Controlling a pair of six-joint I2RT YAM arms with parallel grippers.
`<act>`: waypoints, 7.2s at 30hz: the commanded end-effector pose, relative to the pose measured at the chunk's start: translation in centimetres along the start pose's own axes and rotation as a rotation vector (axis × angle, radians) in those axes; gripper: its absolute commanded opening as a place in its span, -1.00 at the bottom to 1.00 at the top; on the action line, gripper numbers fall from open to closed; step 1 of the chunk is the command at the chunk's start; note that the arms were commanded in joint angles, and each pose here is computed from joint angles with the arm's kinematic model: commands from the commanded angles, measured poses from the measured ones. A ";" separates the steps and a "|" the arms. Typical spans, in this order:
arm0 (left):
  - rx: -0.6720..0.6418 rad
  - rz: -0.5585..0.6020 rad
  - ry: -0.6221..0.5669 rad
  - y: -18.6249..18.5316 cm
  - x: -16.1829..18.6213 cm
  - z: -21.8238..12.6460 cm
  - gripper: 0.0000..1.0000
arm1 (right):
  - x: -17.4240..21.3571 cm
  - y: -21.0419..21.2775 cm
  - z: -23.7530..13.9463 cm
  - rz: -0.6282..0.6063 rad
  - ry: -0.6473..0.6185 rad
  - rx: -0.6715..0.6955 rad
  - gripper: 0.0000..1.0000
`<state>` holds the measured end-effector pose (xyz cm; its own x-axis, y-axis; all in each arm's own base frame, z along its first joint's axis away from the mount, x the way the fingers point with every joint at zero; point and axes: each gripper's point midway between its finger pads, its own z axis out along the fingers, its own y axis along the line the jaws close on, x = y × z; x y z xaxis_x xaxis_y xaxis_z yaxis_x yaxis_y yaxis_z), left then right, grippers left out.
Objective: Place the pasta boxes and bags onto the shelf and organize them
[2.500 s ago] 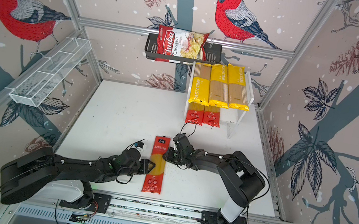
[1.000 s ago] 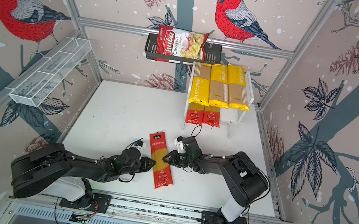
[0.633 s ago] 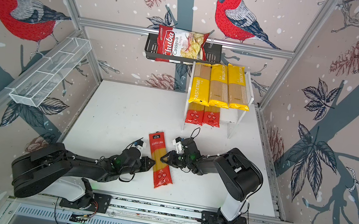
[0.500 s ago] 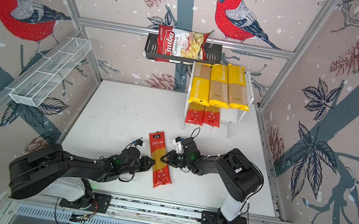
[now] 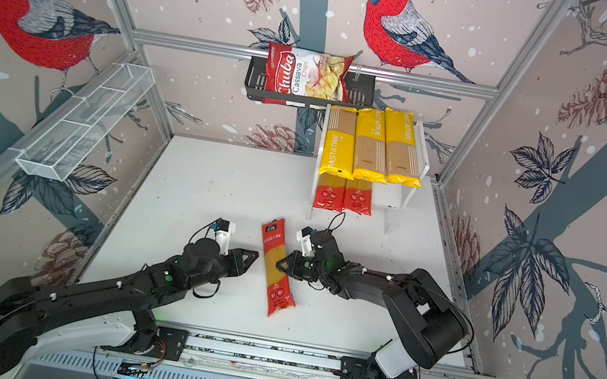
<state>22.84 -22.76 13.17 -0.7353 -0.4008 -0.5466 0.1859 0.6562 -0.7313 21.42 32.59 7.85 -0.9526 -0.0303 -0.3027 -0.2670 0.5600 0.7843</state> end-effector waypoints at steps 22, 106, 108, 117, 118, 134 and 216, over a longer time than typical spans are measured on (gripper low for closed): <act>0.445 0.335 -0.120 -11.7 -5.0 -2.4 0.46 | -4.5 15.8 -12.4 -0.647 -0.536 -0.412 -0.95; 0.708 -0.059 0.316 -21.2 -2.5 14.4 -0.92 | -9.0 -4.7 -20.5 -0.042 -0.730 0.186 0.24; 0.708 -0.059 0.308 -21.5 -2.8 14.6 -0.93 | -8.8 -4.9 -20.6 -0.036 -0.729 0.185 0.25; 0.706 -0.058 0.226 -22.5 -5.5 16.2 -0.93 | -7.7 -5.2 -20.2 0.011 -0.701 0.120 0.38; 0.707 -0.059 0.208 -22.6 -5.9 16.3 -0.92 | -7.5 -5.1 -20.1 0.019 -0.698 0.105 0.41; 0.725 -0.127 0.072 -23.2 -10.0 19.1 -0.93 | -6.0 -4.2 -21.5 0.115 -0.715 -0.102 0.55; 0.736 -0.144 0.067 -23.2 -8.4 14.9 0.03 | -19.8 -2.1 -29.2 0.046 -0.976 -0.063 -0.72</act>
<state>34.74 -44.23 27.60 -0.8389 -0.3849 -0.3849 0.4127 0.0113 -0.9108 35.80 7.62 23.41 -0.5224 0.7340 -0.4340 -0.0744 0.4678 0.8807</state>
